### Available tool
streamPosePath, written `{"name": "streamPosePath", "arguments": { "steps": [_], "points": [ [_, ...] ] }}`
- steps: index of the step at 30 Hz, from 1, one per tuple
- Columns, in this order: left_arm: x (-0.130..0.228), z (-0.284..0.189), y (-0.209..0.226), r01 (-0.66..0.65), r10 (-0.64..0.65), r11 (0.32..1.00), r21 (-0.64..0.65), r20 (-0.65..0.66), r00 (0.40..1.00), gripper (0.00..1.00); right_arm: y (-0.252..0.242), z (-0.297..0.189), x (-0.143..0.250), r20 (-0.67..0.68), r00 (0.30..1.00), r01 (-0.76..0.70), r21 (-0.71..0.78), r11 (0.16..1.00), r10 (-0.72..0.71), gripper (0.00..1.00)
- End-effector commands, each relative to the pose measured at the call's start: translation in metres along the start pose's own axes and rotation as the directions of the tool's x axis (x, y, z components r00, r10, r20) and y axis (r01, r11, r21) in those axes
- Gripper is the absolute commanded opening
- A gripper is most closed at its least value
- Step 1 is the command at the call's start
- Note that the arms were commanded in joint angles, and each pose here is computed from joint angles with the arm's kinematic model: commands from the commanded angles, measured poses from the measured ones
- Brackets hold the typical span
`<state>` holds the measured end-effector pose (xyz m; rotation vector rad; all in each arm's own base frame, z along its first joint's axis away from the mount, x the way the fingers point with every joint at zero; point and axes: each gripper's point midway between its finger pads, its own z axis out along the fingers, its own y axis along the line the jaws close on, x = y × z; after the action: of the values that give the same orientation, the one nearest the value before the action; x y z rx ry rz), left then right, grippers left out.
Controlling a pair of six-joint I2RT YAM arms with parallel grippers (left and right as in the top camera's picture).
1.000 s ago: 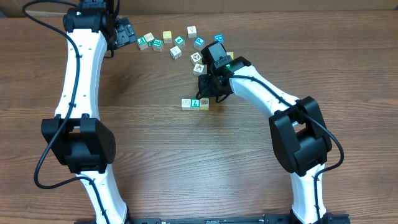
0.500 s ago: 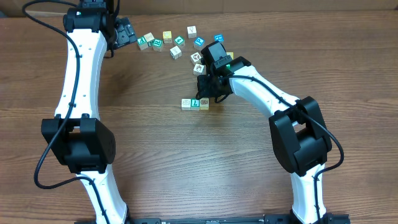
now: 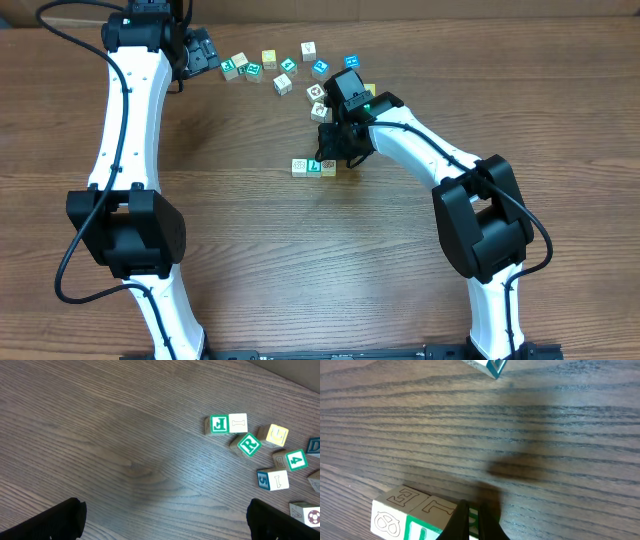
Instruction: Form a horizontal line
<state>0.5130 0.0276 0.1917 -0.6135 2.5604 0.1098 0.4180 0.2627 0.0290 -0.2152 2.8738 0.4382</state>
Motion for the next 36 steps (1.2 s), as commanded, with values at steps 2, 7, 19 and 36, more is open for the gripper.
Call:
{"name": "streamPosePath", "arguments": {
  "steps": [2,7,19,36],
  "points": [
    [-0.005,-0.005,-0.001,-0.008,0.007,1.000,0.005,0.017,1.000,1.00,0.009,-0.009,0.001,0.003,1.000,0.009,-0.034,0.999,-0.009,0.04],
    [-0.005,-0.005,0.000,-0.008,0.007,1.000,0.005,0.017,1.000,1.00,0.009,-0.009,0.002,0.000,1.000,0.009,-0.033,0.999,-0.009,0.04],
    [-0.005,-0.005,0.000,-0.008,0.007,1.000,0.005,0.017,1.000,1.00,0.008,-0.009,0.005,-0.013,1.000,0.005,-0.028,1.000,-0.006,0.04],
    [-0.005,-0.005,0.000,-0.008,0.007,1.000,0.005,0.017,1.000,1.00,-0.005,-0.010,-0.018,0.083,0.997,0.001,0.025,1.000,-0.003,0.04]
  ]
}}
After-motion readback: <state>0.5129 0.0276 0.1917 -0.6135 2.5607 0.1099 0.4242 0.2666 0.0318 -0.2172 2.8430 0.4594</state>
